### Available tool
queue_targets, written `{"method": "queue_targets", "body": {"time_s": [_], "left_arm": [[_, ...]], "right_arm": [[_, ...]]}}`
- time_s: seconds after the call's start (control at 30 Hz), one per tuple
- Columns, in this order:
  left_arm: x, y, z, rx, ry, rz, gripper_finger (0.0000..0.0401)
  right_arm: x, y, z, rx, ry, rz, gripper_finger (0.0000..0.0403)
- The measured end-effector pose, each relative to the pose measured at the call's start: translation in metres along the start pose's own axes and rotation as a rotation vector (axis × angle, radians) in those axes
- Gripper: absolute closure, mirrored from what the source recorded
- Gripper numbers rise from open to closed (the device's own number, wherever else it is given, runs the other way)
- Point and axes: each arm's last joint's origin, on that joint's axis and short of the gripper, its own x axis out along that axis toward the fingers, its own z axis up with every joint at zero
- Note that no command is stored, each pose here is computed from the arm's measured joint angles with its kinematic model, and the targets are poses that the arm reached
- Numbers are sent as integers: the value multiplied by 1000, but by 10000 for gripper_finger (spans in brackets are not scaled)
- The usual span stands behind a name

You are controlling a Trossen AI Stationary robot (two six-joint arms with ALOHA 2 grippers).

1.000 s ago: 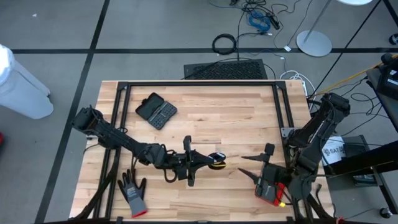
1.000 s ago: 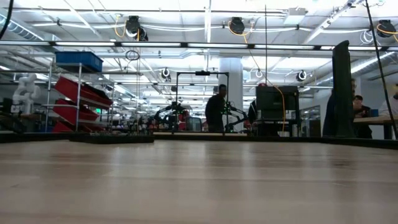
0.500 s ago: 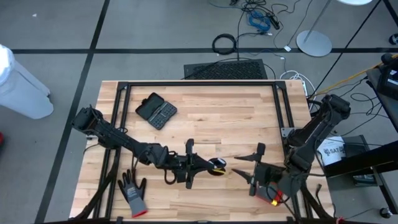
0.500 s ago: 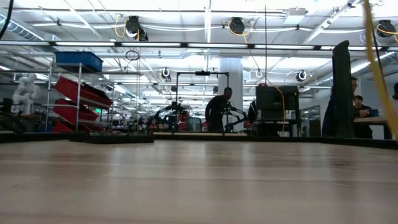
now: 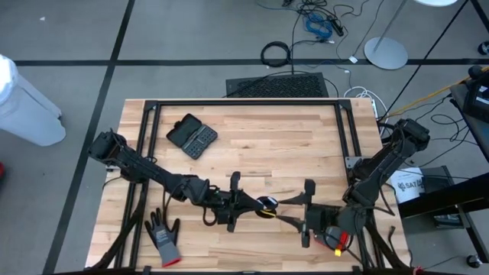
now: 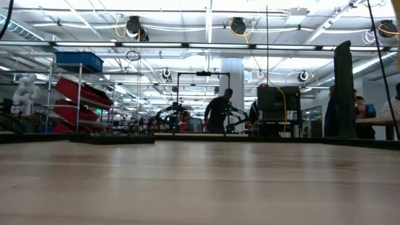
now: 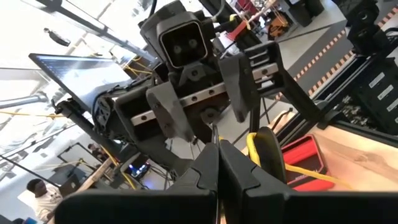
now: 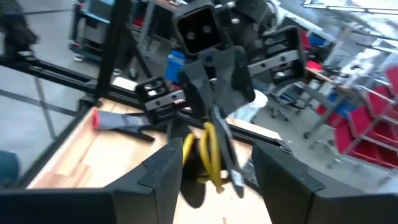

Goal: Coil cords
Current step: Coil the yellow wire onto the spool

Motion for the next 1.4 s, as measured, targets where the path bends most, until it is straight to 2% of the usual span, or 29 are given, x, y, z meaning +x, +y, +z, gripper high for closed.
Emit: {"method": "queue_targets", "body": {"time_s": [0.1,0.3,0.7,0.97,1.23,1.4], "left_arm": [[0,0,0,0,0,0,400],[0,0,0,-1,-15,-13,399],[0,-1,1,-2,-33,-27,400],[0,0,2,-8,-36,-24,399],[0,0,2,-6,-33,-17,397],[-1,0,3,-59,-20,10,353]], "right_arm": [[3,-1,-1,11,-3,43,244],[8,-5,-3,28,14,35,288],[15,-8,-6,49,23,97,339],[18,-11,-8,51,28,108,395],[18,-12,-8,47,33,74,400],[15,-10,-7,42,38,31,401]]}}
